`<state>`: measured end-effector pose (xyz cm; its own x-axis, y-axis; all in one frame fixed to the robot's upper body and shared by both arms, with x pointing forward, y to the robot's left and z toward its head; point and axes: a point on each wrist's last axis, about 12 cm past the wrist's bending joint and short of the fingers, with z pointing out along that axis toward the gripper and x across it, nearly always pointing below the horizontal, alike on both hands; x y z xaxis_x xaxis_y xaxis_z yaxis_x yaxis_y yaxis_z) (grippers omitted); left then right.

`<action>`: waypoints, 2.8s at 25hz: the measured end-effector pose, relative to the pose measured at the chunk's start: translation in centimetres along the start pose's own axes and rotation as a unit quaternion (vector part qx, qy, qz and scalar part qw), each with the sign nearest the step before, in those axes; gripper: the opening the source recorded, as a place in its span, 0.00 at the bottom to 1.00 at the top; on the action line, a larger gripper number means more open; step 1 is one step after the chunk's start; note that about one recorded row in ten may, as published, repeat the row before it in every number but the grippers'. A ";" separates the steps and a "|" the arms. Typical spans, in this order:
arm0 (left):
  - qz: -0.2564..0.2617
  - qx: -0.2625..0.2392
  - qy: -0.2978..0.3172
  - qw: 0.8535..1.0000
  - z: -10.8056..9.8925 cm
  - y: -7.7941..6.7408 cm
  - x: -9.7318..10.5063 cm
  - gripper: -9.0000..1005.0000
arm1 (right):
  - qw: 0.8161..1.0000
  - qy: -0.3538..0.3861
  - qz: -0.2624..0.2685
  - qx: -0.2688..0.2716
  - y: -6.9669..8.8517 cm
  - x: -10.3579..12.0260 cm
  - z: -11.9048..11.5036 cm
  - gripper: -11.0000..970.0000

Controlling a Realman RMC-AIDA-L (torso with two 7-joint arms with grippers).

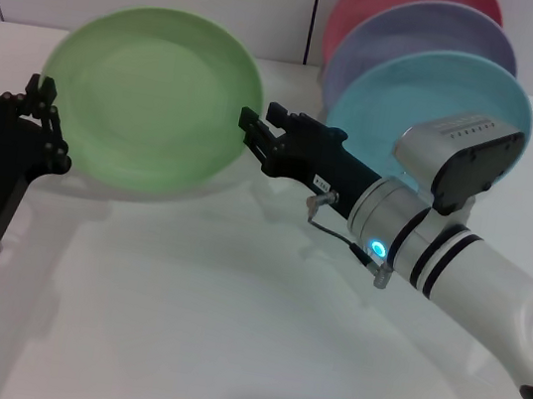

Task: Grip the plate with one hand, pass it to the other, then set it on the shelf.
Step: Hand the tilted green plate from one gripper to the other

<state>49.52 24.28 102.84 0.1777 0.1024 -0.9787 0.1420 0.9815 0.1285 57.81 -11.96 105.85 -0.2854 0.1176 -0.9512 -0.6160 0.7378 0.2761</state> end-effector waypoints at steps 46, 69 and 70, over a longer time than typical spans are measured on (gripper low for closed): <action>0.001 0.010 0.004 1.000 -0.2 -0.3 0.1 0.11 | 1.000 0.004 -0.001 -0.001 0.0 0.2 0.0 0.27; 0.004 0.009 0.004 1.000 -0.1 -0.2 0.2 0.12 | 1.000 0.003 0.000 0.004 -0.2 0.1 -0.1 0.21; 0.004 0.009 0.004 1.000 -0.1 -0.2 0.2 0.12 | 1.000 0.003 0.000 0.004 -0.2 0.1 -0.1 0.21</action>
<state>49.43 24.14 102.65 0.1713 0.1113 -0.9789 0.1584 0.9776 0.1389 57.86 -12.19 105.68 -0.2887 0.1134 -0.9507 -0.6097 0.7439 0.2739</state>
